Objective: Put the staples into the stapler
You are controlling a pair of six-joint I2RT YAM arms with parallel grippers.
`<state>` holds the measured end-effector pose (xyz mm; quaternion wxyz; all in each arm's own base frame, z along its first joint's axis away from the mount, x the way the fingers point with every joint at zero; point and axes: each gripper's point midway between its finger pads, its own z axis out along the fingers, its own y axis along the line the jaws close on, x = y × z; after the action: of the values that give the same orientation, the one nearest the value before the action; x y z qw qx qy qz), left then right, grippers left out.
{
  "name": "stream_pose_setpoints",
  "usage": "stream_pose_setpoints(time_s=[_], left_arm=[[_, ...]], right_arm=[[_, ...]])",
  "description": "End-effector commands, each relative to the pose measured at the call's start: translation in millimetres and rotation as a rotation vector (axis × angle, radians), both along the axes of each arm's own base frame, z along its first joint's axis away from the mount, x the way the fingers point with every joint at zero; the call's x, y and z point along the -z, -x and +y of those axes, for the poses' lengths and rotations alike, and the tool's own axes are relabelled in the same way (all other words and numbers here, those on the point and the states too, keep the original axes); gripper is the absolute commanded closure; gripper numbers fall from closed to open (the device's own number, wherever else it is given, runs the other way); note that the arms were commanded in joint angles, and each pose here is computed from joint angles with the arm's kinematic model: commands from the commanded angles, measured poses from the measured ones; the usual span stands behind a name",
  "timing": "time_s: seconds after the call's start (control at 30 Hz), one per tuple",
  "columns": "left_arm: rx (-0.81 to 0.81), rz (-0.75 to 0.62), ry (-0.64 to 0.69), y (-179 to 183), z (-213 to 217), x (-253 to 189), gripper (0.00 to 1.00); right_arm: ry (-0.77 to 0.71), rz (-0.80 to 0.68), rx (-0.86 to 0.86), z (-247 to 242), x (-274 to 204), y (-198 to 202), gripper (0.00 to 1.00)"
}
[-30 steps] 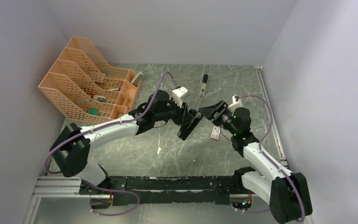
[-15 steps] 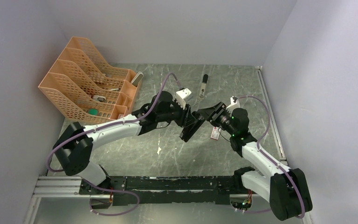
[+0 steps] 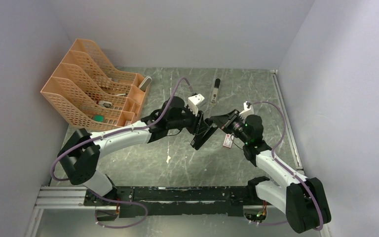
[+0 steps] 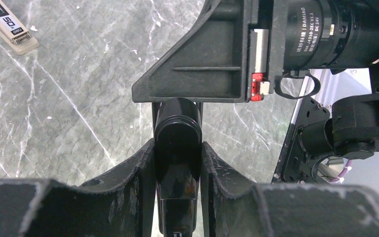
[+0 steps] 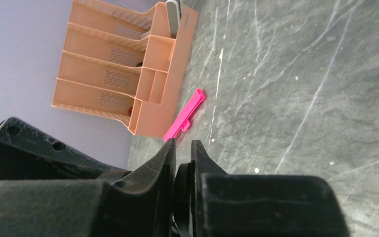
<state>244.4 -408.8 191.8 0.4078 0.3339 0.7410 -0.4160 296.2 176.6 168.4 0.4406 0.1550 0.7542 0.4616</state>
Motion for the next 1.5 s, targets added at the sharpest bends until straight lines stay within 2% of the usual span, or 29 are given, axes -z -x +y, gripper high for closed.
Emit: stream_pose_setpoints(time_s=[0.0, 0.03, 0.4, 0.63, 0.9, 1.1, 1.27, 1.47], left_arm=[[0.011, -0.093, 0.122, -5.4, -13.9, -49.2, 0.93], [0.006, -0.093, 0.120, -5.6, -12.9, -48.5, 0.93], [-0.103, -0.146, 0.094, 3.5, 37.3, -46.8, 0.93], [-0.196, -0.121, 0.080, 23.4, 86.0, -17.1, 0.91], [-0.267, -0.037, 0.069, 47.2, 124.5, 28.9, 0.78], [-0.306, 0.024, 0.093, 57.3, 137.8, 50.9, 0.73], [-0.319, 0.048, 0.091, 59.4, 140.9, 62.2, 0.67], [-0.338, 0.047, 0.102, 59.2, 144.9, 59.7, 0.54]], right_arm=[[0.003, -0.003, 0.002, -0.4, 5.8, 2.3, 0.97], [0.006, -0.004, 0.010, -1.7, 6.0, 2.0, 1.00], [0.071, -0.013, 0.096, -24.9, 5.4, -14.4, 1.00], [0.054, -0.036, 0.107, -30.7, -8.5, -26.1, 1.00], [-0.013, -0.134, 0.107, -31.7, -61.9, -29.8, 1.00], [-0.059, -0.204, 0.090, -29.0, -103.0, -25.2, 1.00], [-0.074, -0.247, 0.095, -30.9, -128.5, -20.1, 1.00], [-0.086, -0.295, 0.107, -34.0, -153.2, -12.7, 1.00]])
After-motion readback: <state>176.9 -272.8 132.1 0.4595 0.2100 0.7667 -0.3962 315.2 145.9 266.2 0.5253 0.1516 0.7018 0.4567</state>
